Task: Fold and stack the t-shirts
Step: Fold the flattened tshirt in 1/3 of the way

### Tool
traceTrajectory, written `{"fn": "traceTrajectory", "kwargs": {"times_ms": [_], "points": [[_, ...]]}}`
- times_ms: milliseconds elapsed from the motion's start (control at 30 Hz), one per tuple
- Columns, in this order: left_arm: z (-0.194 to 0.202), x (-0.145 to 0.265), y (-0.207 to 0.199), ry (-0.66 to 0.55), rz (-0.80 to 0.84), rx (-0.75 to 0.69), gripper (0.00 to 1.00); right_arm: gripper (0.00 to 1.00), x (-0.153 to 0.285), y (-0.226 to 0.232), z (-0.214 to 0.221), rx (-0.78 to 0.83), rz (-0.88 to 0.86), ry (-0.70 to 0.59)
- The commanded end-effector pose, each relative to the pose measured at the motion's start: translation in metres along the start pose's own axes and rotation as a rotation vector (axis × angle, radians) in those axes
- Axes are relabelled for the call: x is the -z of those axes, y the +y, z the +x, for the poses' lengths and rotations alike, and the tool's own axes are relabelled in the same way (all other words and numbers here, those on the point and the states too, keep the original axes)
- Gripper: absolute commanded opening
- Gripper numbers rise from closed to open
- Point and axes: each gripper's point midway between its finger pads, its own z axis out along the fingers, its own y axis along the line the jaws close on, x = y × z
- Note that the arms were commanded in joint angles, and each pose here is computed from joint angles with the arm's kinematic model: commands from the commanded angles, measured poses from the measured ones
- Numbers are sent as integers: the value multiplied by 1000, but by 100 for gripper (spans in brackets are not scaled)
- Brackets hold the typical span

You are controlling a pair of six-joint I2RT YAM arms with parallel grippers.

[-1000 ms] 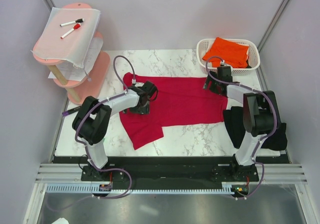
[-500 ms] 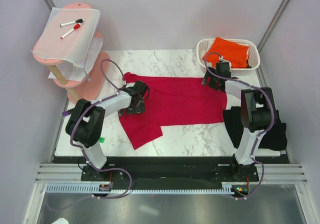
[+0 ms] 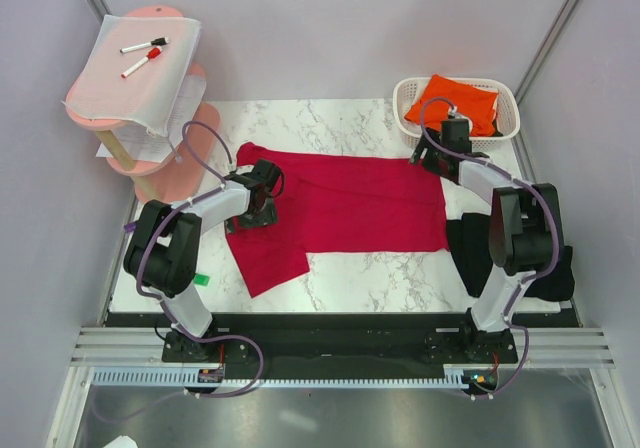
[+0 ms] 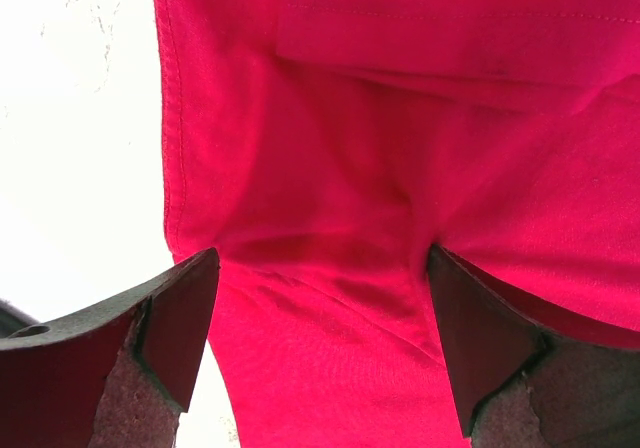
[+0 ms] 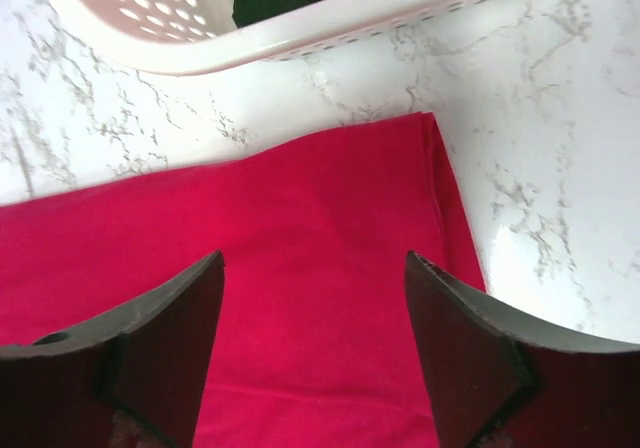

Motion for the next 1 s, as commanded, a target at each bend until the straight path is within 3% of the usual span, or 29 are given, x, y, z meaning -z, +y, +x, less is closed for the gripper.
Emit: {"fn": "traceTrajectory", "kwargs": {"times_ms": [0, 100, 133, 233, 333, 767, 900, 967], "points": [[21, -5, 14, 66, -63, -79, 91, 77, 24, -10, -5, -86, -9, -5], [21, -5, 11, 66, -62, -89, 91, 71, 28, -22, 5, -106, 1, 38], [21, -6, 11, 67, -63, -91, 91, 62, 29, -26, 9, -112, 10, 53], [21, -5, 11, 66, -62, -90, 91, 48, 30, -32, 24, -122, 7, 98], [20, -6, 10, 65, -63, -90, 91, 41, 31, -50, 32, -148, 20, 122], [20, -8, 8, 68, -64, -100, 90, 36, 23, -56, 65, -184, -21, 192], [20, -8, 8, 69, -67, -101, 89, 16, 23, -55, 67, -188, -26, 198], [20, -8, 8, 69, -68, -103, 89, 13, 25, -55, 65, -190, -24, 189]]}}
